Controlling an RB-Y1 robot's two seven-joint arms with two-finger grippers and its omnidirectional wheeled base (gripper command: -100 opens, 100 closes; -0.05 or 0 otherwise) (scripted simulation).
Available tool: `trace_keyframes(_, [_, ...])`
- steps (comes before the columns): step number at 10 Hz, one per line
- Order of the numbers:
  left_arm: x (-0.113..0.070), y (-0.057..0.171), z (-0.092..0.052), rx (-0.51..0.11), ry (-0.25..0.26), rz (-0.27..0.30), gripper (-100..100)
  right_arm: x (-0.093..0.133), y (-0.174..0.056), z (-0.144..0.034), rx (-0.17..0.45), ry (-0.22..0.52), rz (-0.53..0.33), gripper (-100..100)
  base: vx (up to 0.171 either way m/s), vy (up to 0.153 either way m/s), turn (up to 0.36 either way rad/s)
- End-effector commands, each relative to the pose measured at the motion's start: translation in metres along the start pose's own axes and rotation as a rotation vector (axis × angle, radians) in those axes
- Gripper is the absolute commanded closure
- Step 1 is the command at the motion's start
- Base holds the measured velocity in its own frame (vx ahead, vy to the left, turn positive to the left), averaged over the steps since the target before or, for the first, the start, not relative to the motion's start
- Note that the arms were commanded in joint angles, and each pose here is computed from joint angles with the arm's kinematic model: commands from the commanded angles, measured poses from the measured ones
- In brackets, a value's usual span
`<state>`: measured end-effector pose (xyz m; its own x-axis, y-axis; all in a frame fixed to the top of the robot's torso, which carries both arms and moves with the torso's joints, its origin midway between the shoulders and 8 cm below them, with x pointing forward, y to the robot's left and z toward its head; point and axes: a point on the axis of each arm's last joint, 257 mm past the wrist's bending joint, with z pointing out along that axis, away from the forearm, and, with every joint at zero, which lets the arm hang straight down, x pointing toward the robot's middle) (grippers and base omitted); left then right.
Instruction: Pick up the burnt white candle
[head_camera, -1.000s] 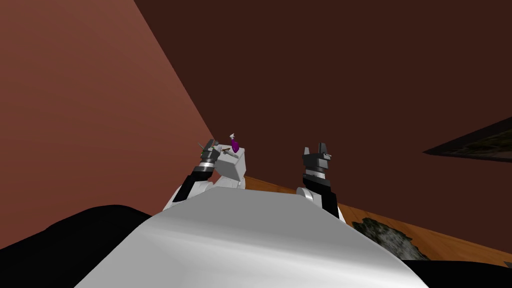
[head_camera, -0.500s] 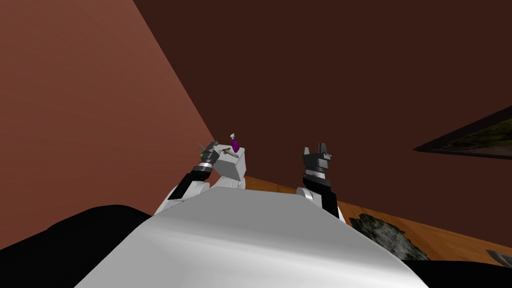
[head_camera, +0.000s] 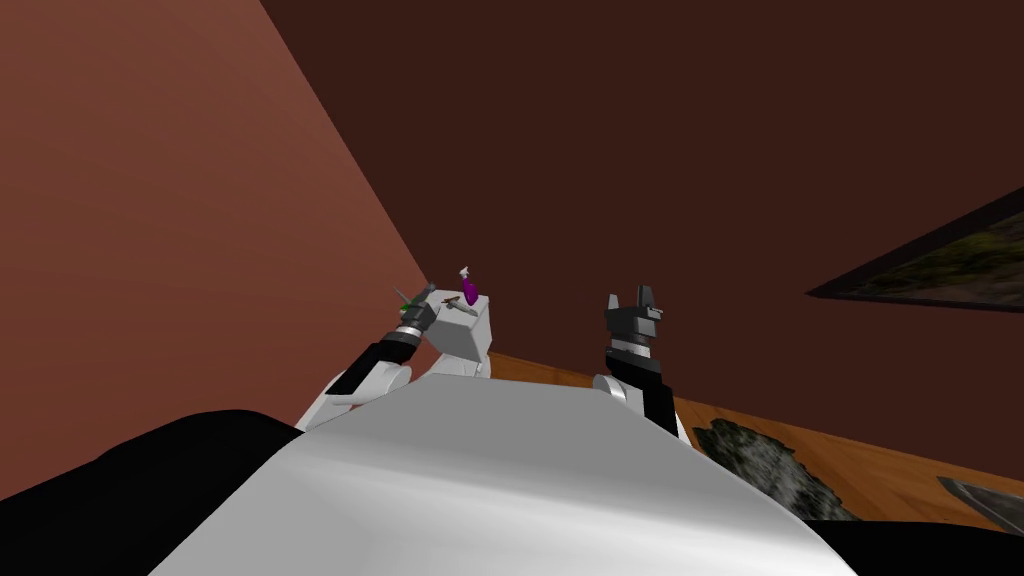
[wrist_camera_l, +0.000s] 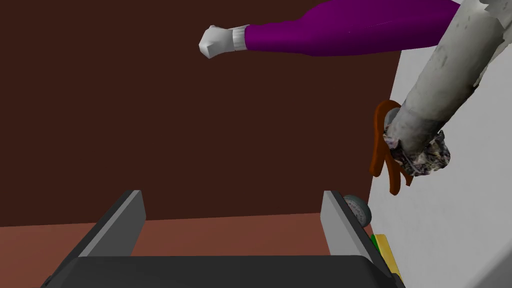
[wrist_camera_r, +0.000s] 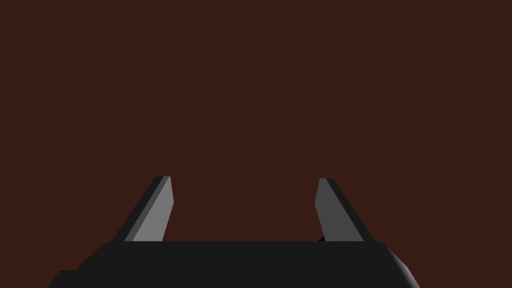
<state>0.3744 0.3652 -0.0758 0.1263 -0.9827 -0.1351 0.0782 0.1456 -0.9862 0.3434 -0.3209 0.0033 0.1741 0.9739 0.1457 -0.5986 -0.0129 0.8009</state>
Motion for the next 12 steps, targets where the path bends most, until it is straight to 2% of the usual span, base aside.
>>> trace_keyframes(1, [-0.002, 0.015, 0.0, -0.056, -0.001, 0.002, -100, 0.0, 0.0, 0.0, 0.0, 0.0, 0.0, 0, -0.003, 0.014, -0.035])
trace_keyframes(2, [-0.002, 0.017, 0.0, -0.062, -0.002, 0.002, -100, 0.0, 0.0, 0.0, 0.0, 0.0, 0.0, 0, 0.0, 0.006, 0.002])
trace_keyframes(3, [-0.008, 0.026, -0.002, -0.104, -0.002, 0.007, -100, 0.0, 0.0, 0.0, 0.0, 0.0, 0.0, 0, 0.001, 0.005, -0.059])
trace_keyframes(6, [-0.013, 0.044, -0.005, -0.184, -0.003, 0.012, -100, 0.0, 0.0, 0.0, 0.0, 0.0, 0.0, 0, 0.003, 0.011, -0.05])
trace_keyframes(7, [-0.013, 0.045, -0.006, -0.191, -0.003, 0.012, -100, 0.0, 0.0, 0.0, 0.0, 0.0, 0.0, 0, 0.003, 0.006, 0.006])
trace_keyframes(11, [-0.024, 0.07, -0.013, -0.31, -0.005, 0.024, -100, 0.0, 0.0, 0.0, 0.0, 0.0, 0.0, 0, 0.01, 0.006, -0.057])
trace_keyframes(12, [-0.024, 0.071, -0.014, -0.314, -0.005, 0.024, -100, 0.0, 0.0, 0.0, 0.0, 0.0, 0.0, 0, 0.007, 0.004, 0.007])
